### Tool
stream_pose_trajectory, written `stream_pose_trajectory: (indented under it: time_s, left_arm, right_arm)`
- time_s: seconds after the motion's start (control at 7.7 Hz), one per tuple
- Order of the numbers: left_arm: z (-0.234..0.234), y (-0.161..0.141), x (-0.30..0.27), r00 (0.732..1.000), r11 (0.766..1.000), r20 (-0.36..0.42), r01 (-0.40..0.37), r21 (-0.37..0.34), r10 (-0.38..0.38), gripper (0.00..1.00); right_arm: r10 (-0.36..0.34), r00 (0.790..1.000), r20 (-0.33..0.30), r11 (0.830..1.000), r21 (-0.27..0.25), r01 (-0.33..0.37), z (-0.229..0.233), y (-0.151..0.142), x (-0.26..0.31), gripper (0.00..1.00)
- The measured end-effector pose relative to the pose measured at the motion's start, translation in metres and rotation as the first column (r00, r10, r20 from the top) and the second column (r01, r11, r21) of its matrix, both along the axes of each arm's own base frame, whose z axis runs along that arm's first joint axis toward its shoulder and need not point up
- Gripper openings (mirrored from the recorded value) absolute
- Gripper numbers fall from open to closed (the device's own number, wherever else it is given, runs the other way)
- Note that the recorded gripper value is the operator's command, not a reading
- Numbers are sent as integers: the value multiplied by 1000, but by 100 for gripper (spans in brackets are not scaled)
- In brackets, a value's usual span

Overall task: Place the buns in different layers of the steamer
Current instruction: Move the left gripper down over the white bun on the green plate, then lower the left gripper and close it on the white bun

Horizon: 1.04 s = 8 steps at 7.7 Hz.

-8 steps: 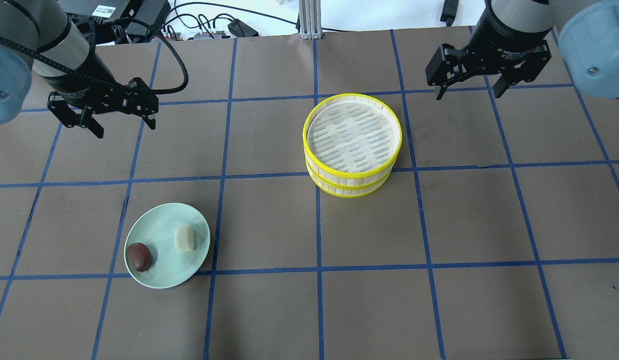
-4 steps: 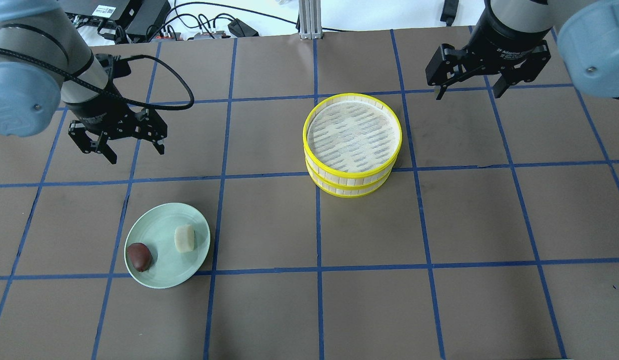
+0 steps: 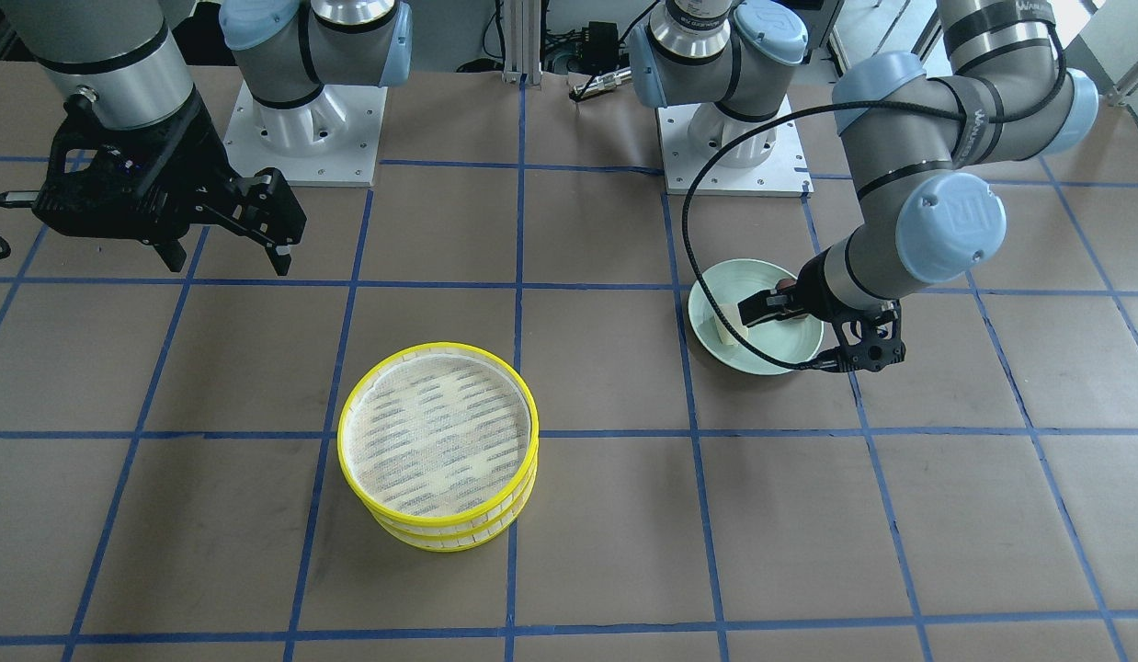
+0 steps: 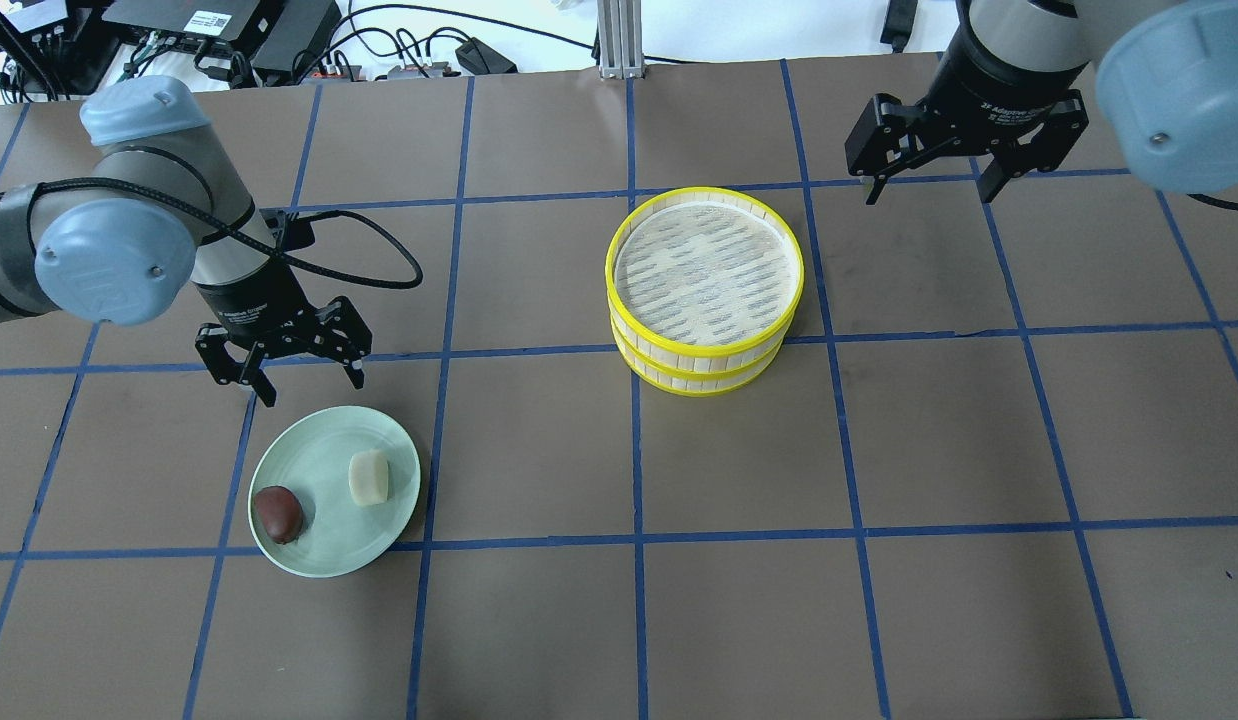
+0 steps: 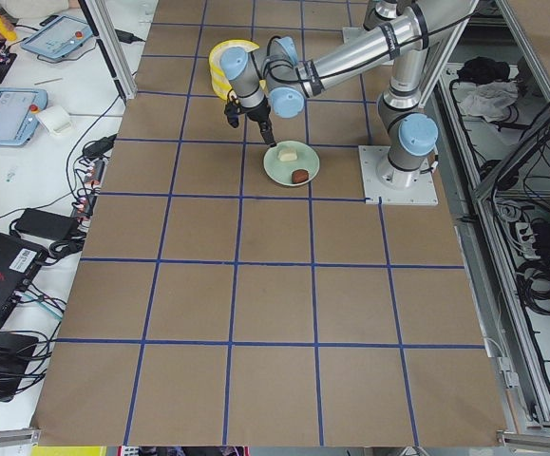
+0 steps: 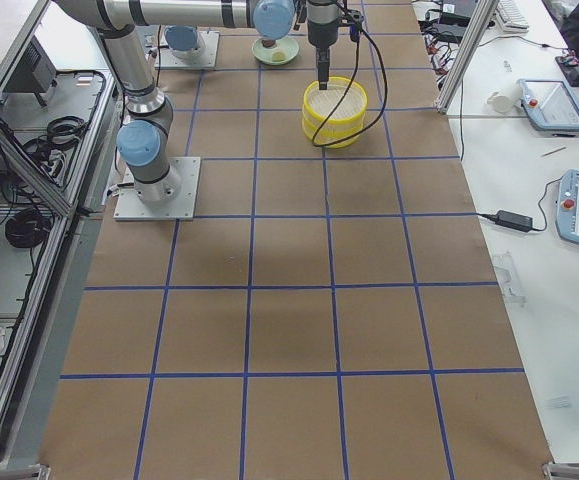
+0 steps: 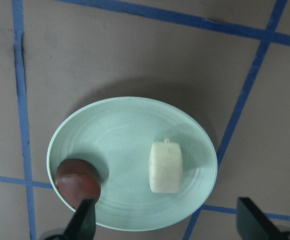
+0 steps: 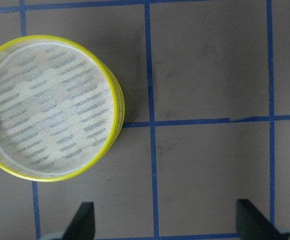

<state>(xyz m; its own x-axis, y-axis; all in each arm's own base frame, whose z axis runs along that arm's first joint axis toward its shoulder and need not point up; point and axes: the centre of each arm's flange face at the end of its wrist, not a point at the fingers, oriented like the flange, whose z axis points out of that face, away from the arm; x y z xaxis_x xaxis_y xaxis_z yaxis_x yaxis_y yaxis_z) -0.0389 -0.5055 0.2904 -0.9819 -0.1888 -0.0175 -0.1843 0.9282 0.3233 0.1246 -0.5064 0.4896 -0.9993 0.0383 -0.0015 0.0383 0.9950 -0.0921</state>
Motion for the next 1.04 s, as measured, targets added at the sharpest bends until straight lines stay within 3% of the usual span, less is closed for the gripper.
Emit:
stream_pose_trajectory:
  time_s: [0.26, 1.04]
  left_arm:
    - [-35, -6, 1, 1000, 998, -14, -3, 67, 4, 100]
    - [-81, -4, -1, 999, 988, -31, -4, 157, 9, 100]
  right_arm:
    - [-5, 1000, 1, 1000, 0, 5, -1, 0, 3, 100]
    - [-8, 1000, 5, 1000, 3, 7, -6, 3, 16, 100]
